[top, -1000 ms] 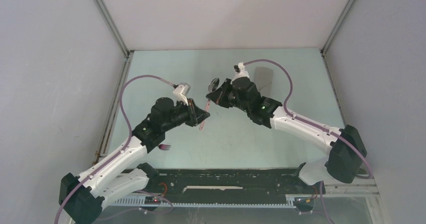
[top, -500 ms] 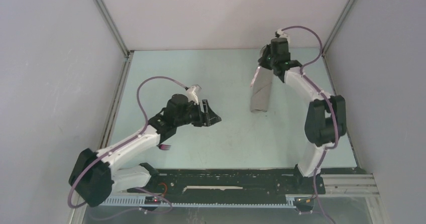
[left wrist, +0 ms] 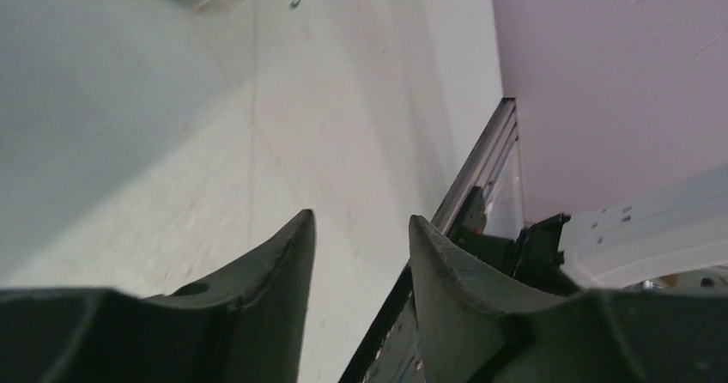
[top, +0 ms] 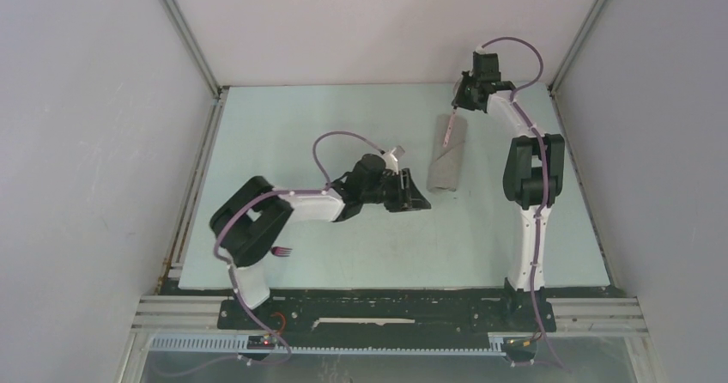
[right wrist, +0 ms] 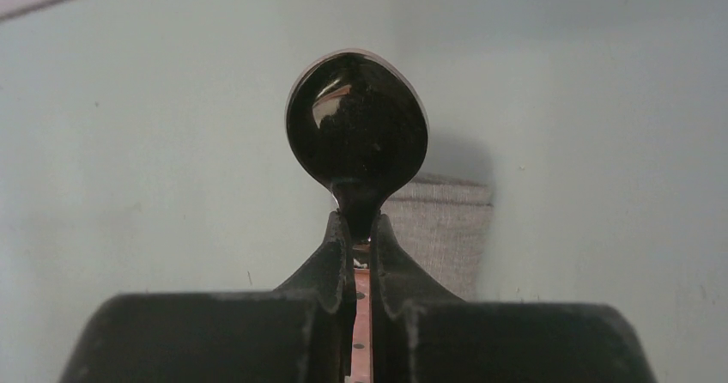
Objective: Fold the napkin into a case and place the utensils inside
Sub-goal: Insert the spoon into the folded napkin.
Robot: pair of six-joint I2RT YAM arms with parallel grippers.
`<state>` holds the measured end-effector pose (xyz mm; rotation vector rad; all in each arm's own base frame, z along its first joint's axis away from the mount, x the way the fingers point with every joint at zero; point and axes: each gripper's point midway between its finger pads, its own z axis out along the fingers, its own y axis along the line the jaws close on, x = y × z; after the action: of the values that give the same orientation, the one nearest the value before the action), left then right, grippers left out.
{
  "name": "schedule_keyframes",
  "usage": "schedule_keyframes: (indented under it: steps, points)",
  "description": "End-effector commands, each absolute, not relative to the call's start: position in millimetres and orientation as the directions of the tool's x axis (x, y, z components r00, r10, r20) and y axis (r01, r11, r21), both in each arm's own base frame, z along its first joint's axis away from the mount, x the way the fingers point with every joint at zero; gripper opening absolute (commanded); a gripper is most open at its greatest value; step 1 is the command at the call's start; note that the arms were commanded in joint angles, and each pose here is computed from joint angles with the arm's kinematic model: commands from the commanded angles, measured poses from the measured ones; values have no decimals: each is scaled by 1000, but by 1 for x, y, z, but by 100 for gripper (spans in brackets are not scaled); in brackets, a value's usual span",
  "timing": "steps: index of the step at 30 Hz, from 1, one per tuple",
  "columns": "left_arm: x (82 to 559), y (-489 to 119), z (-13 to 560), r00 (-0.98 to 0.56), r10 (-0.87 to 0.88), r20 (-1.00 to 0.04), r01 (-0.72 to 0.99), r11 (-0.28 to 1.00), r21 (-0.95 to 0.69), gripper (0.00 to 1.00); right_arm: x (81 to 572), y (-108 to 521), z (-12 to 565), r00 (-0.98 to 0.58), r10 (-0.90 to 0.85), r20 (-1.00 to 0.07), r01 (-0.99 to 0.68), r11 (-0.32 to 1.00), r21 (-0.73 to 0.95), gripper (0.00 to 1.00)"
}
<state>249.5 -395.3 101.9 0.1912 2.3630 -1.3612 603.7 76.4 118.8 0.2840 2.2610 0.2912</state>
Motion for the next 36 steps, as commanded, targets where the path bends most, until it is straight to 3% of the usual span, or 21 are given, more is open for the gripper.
schedule_keyframes:
  steps: [1, 19, 36]
  points:
    - [260, -443, 119, -935, -118, -335, 278, 345, -897, 45, 608, 74, 137, -630, 254, -734, 63, 958, 278, 0]
    - [307, -481, 68, -971, -240, -15, -34, 197, -980, 19, 576, 91, 116, -711, 271, -649, 93, 951, 295, 0]
    - [334, -476, 48, -957, -290, -5, -64, 228, -972, 17, 554, 109, 101, -814, 241, -528, 81, 948, 308, 0]
